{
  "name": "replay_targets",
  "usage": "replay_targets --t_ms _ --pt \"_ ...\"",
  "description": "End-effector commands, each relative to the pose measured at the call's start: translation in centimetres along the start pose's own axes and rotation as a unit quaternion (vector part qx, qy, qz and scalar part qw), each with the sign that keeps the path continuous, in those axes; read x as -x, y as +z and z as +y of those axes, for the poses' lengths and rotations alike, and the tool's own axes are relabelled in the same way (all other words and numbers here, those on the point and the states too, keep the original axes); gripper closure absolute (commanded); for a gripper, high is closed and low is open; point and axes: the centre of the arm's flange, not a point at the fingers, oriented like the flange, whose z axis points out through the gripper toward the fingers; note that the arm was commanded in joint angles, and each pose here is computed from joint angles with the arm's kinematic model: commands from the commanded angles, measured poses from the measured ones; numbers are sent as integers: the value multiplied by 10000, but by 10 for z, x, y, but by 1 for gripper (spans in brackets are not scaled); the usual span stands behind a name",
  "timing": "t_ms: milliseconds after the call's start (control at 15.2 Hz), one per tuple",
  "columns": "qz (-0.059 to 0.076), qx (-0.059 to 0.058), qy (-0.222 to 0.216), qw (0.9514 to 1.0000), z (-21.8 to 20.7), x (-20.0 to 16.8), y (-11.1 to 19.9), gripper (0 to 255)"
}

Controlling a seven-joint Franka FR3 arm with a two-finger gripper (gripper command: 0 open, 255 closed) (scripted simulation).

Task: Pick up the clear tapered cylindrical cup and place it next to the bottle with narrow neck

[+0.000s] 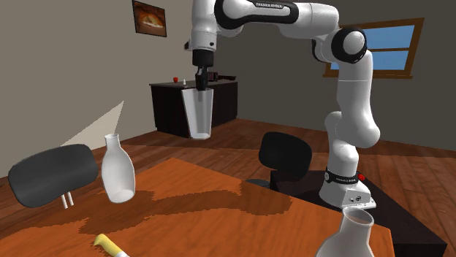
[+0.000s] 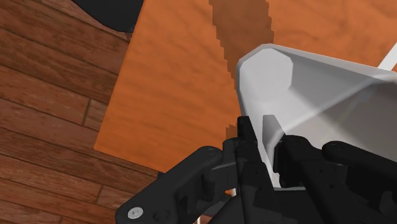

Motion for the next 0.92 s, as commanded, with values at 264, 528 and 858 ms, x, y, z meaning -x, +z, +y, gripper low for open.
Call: replay_targets --t_ms 264,528,858 --pt "1 -1 0 10000 -3 -1 -32 255" --pt "1 -1 0 10000 -6 -2 -53 255" --pt "1 -1 0 10000 -8 -3 -79 255"
